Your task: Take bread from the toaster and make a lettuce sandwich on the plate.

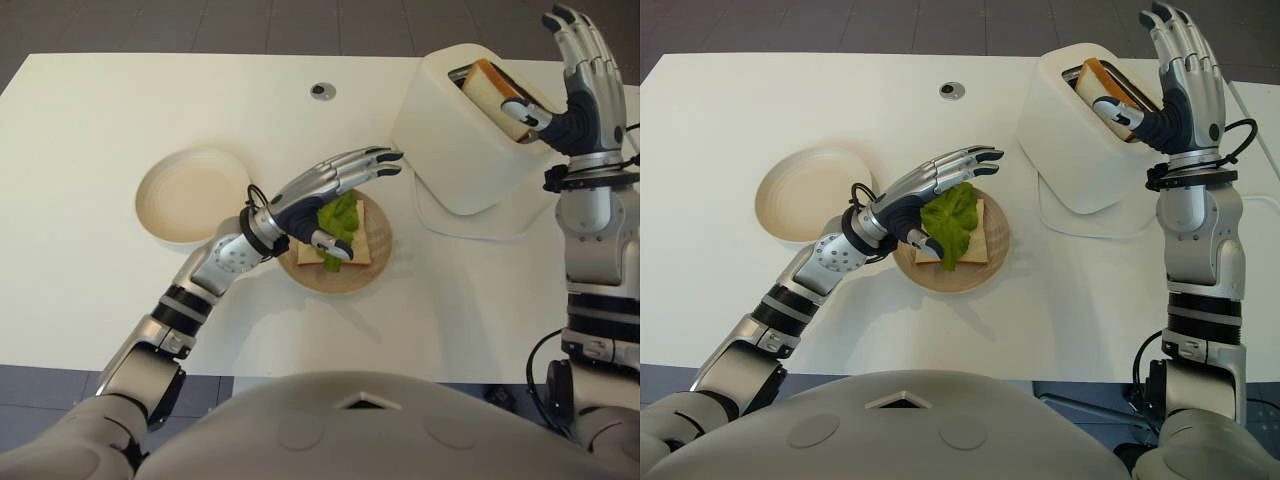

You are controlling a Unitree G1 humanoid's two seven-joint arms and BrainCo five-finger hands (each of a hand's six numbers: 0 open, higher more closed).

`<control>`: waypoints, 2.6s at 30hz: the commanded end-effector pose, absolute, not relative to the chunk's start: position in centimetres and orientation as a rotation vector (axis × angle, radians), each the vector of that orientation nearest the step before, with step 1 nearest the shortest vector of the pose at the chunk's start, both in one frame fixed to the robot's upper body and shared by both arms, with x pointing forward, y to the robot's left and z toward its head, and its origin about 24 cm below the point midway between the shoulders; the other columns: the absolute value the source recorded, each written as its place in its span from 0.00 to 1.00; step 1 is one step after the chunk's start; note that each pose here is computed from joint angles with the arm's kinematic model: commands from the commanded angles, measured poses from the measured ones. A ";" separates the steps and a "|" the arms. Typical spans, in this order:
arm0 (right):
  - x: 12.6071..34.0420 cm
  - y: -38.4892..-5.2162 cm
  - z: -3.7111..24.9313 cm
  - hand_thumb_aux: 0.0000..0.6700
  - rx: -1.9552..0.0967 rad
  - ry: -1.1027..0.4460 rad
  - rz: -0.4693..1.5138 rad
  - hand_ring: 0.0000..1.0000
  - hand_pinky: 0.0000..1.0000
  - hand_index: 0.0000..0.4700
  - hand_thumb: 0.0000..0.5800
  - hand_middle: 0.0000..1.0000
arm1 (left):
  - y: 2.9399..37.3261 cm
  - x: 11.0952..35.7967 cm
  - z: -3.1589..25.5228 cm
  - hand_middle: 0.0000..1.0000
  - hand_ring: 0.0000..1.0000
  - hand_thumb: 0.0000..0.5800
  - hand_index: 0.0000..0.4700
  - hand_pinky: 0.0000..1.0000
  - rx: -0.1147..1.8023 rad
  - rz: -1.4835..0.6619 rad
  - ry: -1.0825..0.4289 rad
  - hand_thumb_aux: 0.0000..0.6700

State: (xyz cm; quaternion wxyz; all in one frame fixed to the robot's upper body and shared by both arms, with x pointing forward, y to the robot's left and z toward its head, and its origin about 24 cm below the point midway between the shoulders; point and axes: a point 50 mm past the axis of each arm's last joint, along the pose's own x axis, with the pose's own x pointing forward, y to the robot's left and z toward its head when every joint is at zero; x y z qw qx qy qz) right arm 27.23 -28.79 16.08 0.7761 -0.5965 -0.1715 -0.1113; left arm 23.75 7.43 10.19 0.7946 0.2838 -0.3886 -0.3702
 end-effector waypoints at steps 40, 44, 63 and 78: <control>25.1 -15.5 9.3 1.00 -0.501 -0.298 0.653 1.00 1.00 1.00 1.00 1.00 | 18.1 26.5 16.3 0.00 0.00 0.00 0.00 0.00 0.118 -0.308 -0.949 0.00; 25.1 -14.5 6.9 1.00 -0.506 -0.214 0.707 1.00 1.00 1.00 1.00 1.00 | 17.2 26.1 16.1 0.00 0.00 0.00 0.00 0.00 0.067 -0.406 -0.936 0.00; 25.8 -15.4 3.0 1.00 -0.667 -0.081 0.716 1.00 1.00 1.00 1.00 1.00 | 14.3 21.2 2.3 0.00 0.00 0.00 0.00 0.00 0.892 -1.253 -0.220 0.00; 28.8 -18.6 8.4 0.00 -0.498 -0.296 0.232 0.00 0.00 0.00 0.00 0.00 | 14.9 23.4 5.4 0.00 0.00 0.00 0.00 0.00 0.868 -1.025 -0.378 0.00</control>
